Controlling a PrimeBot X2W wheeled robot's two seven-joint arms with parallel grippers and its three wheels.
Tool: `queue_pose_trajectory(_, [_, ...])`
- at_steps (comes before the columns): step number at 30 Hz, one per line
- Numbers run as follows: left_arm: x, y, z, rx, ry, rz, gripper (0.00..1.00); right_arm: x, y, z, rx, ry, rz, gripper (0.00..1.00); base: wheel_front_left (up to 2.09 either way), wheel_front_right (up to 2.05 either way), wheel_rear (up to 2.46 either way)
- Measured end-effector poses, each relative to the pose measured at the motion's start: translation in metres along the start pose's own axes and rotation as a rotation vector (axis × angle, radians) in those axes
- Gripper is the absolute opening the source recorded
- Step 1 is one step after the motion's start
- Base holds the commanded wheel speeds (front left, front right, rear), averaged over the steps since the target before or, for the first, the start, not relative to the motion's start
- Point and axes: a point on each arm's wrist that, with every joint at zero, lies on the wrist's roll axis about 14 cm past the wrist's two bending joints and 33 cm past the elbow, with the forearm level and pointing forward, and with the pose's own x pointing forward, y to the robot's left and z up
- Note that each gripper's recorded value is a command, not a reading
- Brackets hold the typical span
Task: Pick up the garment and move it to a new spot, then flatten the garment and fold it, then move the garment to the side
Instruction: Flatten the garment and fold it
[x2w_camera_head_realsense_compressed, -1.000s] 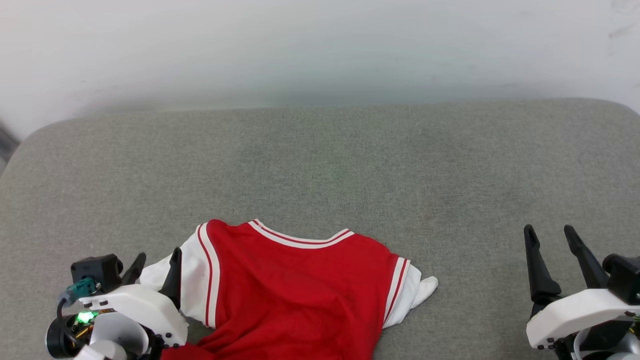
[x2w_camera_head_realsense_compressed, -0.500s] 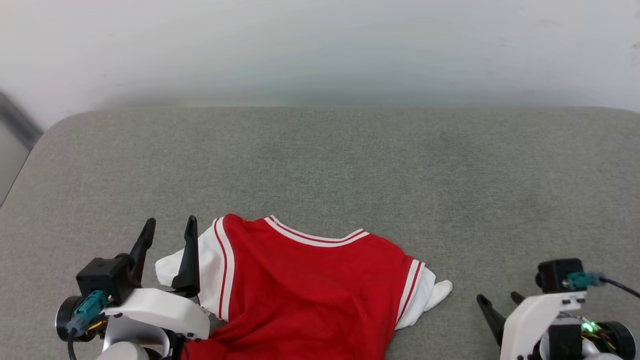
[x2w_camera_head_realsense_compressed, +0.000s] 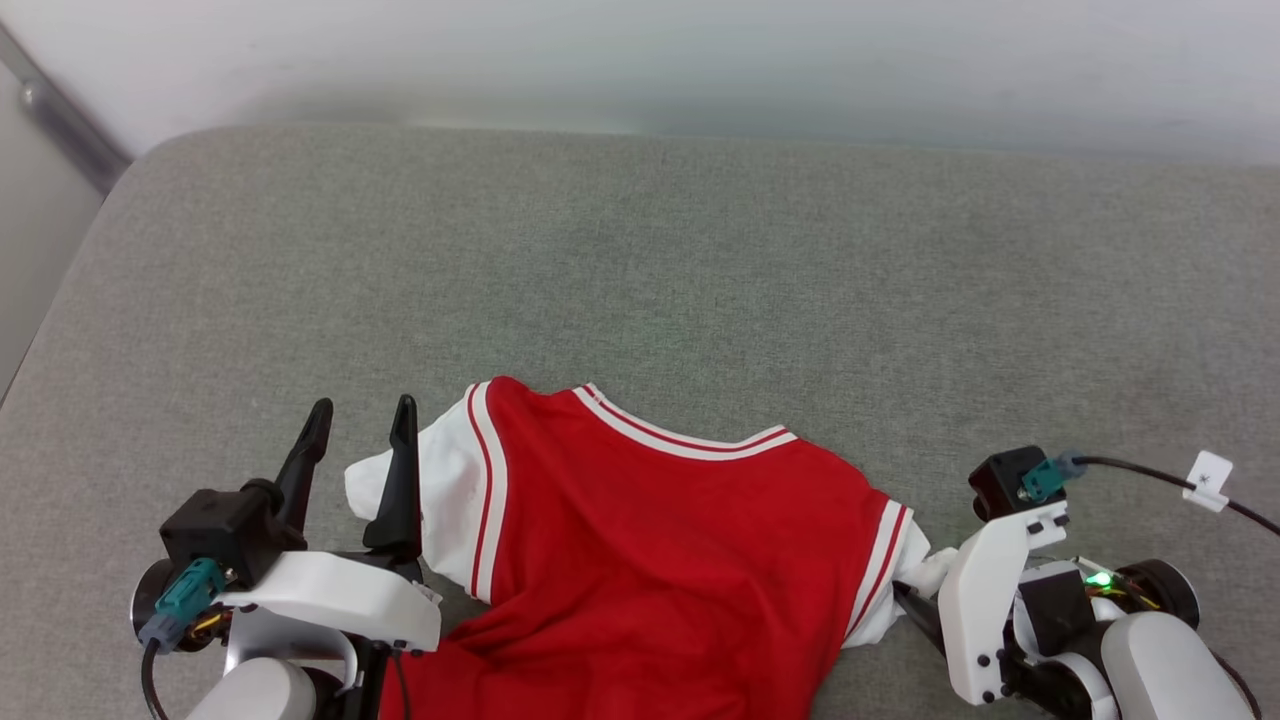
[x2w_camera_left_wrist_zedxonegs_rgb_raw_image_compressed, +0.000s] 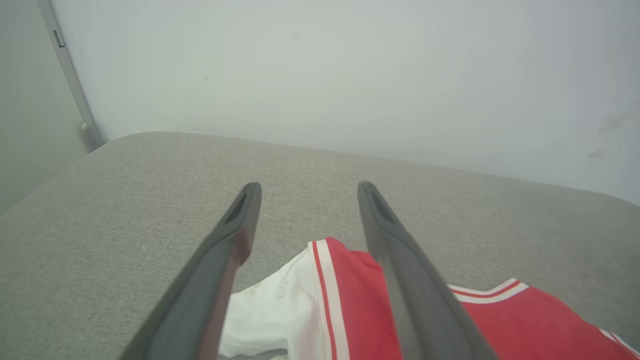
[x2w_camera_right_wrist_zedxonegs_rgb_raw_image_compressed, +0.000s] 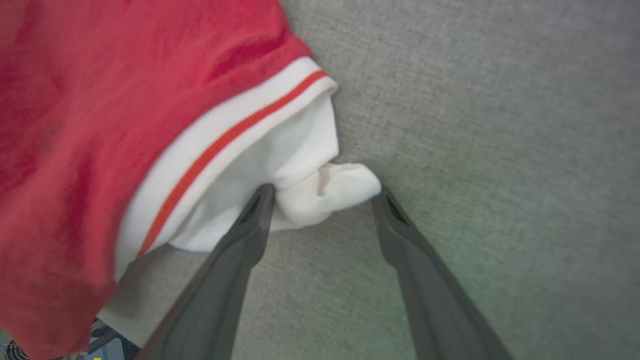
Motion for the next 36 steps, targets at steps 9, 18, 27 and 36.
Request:
queue_pose_trajectory(9, [0.003, 0.006, -0.007, 0.009, 0.021, 0.016, 1.00, 0.011, 0.003, -0.017, -0.001, 0.123, 0.030, 0.00, 0.00, 0.00, 0.00])
queue_pose_trajectory(18, [0.005, -0.003, -0.002, -0.001, 0.005, -0.011, 1.00, -0.027, -0.040, 0.034, 0.014, -0.106, -0.099, 0.00, 0.00, 0.00, 0.00])
queue_pose_trajectory(27, [0.010, -0.015, -0.005, -0.004, 0.016, -0.044, 1.00, -0.081, -0.127, 0.034, 0.166, -0.202, -0.337, 0.00, 0.00, 0.00, 0.00])
queue_pose_trajectory(36, [0.010, -0.013, -0.016, -0.007, 0.057, -0.036, 1.00, -0.061, -0.138, -0.039, 0.398, -0.122, -0.359, 0.00, 0.00, 0.00, 0.00])
